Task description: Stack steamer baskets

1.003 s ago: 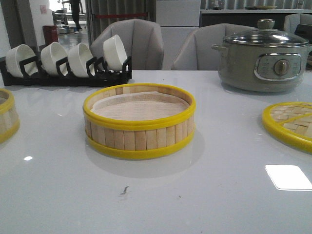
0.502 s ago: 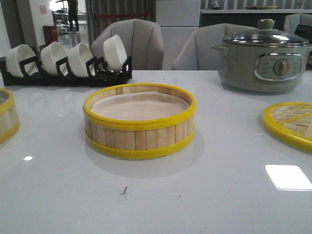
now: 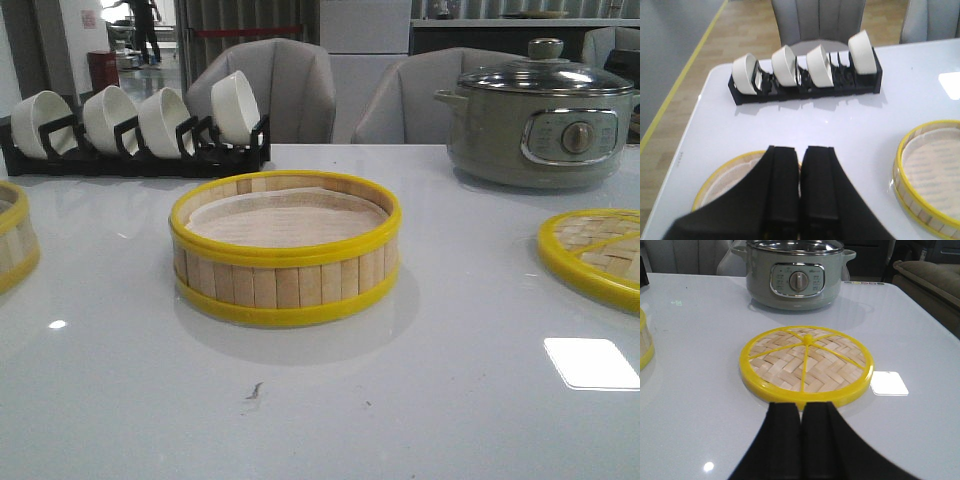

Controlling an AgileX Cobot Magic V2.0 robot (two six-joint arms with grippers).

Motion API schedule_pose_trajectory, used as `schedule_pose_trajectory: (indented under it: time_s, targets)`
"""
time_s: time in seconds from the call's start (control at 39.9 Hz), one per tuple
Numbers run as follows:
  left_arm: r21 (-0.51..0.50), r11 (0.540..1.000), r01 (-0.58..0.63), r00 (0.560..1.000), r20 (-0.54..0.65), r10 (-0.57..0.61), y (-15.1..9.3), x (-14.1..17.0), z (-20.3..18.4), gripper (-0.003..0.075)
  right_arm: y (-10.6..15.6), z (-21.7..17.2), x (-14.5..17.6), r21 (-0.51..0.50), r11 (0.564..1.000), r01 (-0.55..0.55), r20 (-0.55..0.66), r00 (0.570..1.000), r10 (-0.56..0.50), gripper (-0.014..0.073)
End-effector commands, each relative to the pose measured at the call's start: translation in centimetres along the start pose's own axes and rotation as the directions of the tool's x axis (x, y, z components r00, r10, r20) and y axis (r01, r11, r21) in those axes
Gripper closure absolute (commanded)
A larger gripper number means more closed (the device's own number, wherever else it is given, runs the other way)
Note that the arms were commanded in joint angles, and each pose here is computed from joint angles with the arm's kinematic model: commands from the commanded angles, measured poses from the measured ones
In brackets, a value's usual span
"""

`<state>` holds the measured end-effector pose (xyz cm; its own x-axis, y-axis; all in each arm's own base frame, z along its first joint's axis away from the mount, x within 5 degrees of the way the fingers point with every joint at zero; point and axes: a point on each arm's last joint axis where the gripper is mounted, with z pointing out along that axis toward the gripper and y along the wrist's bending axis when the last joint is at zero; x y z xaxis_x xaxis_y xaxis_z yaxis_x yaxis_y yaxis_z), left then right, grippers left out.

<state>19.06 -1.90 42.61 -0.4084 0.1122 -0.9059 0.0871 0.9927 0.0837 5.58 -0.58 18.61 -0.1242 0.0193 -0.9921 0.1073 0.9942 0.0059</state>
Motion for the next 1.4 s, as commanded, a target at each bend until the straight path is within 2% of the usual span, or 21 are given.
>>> schedule_pose_trajectory:
  time_s: [0.0,0.63,1.38]
  targets:
    - [0.010,1.000,0.007,0.998,0.057,-0.007,-0.1,-1.4,0.3,0.0636,-0.1,-0.3,-1.4,0.009,1.000,0.002,0.122,0.992,-0.003,0.0559]
    - [0.031,0.999,0.024,0.997,-0.076,-0.022,-0.6,-0.4,4.1,0.0636,-0.1,-0.3,-1.4,0.009,1.000,0.002,0.122,0.992,-0.003,0.0559]
    - [0.032,0.999,0.026,0.997,-0.068,-0.023,-0.6,-0.5,4.1,0.0636,-0.1,-0.3,-1.4,0.009,1.000,0.002,0.122,0.993,-0.003,0.0559]
